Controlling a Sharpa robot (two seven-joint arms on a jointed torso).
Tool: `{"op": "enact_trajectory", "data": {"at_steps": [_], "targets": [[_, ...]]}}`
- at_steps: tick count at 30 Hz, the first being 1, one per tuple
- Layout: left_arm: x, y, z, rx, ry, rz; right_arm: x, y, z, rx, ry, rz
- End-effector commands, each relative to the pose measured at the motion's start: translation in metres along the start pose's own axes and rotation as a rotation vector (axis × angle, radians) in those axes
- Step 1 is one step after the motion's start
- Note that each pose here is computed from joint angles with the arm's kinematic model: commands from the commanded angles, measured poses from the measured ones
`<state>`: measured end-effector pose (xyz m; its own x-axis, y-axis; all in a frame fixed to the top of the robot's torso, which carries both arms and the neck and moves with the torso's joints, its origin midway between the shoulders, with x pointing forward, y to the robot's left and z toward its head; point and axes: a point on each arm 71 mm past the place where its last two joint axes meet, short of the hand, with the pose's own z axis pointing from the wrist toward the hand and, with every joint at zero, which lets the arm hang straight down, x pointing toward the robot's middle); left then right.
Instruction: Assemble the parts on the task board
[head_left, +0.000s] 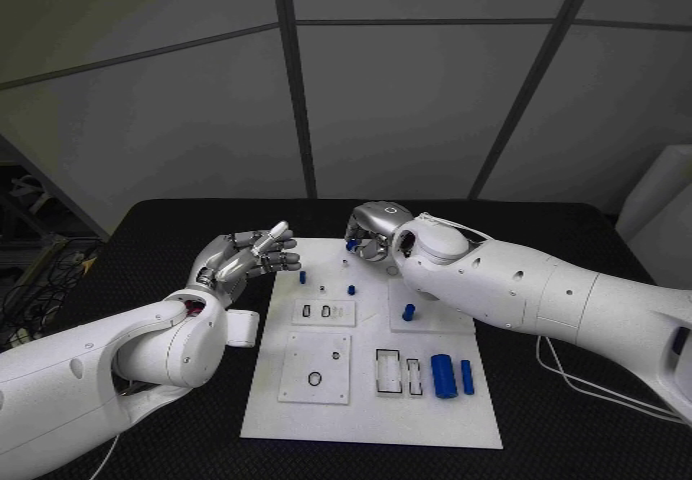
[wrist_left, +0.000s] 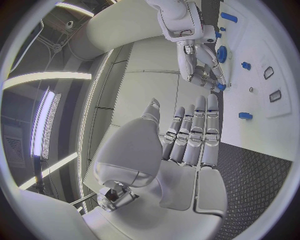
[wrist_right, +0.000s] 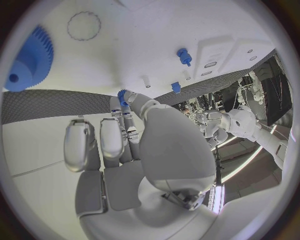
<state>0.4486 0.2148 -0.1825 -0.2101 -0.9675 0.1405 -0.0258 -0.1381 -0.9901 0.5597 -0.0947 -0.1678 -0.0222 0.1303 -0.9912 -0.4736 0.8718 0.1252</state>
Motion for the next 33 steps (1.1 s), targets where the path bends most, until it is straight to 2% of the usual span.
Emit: {"op": "enact_trajectory", "data": {"at_steps": [1,9,19,26,33], "targets": [[0.0019,-0.0018,0.0003,0.009,0.018,0.0,0.001,-0.002,0.002,0.009,0.023,-0.009],[0.0007,-0.002,0.0011,0.01,0.021,-0.001,0.003,-0.006,0.004,0.03,0.034,-0.018],[0.0001,-0.002,0.0017,0.008,0.024,-0.002,0.003,-0.002,0.004,0.013,0.038,-0.015],[-0.0012,-0.0023,0.0014,0.006,0.025,-0.002,-0.004,-0.006,-0.003,0.002,-0.022,0.005],[-0.0035,-0.0025,0.0008,0.005,0.023,0.0,-0.016,-0.019,-0.026,-0.008,-0.092,0.055]]}}
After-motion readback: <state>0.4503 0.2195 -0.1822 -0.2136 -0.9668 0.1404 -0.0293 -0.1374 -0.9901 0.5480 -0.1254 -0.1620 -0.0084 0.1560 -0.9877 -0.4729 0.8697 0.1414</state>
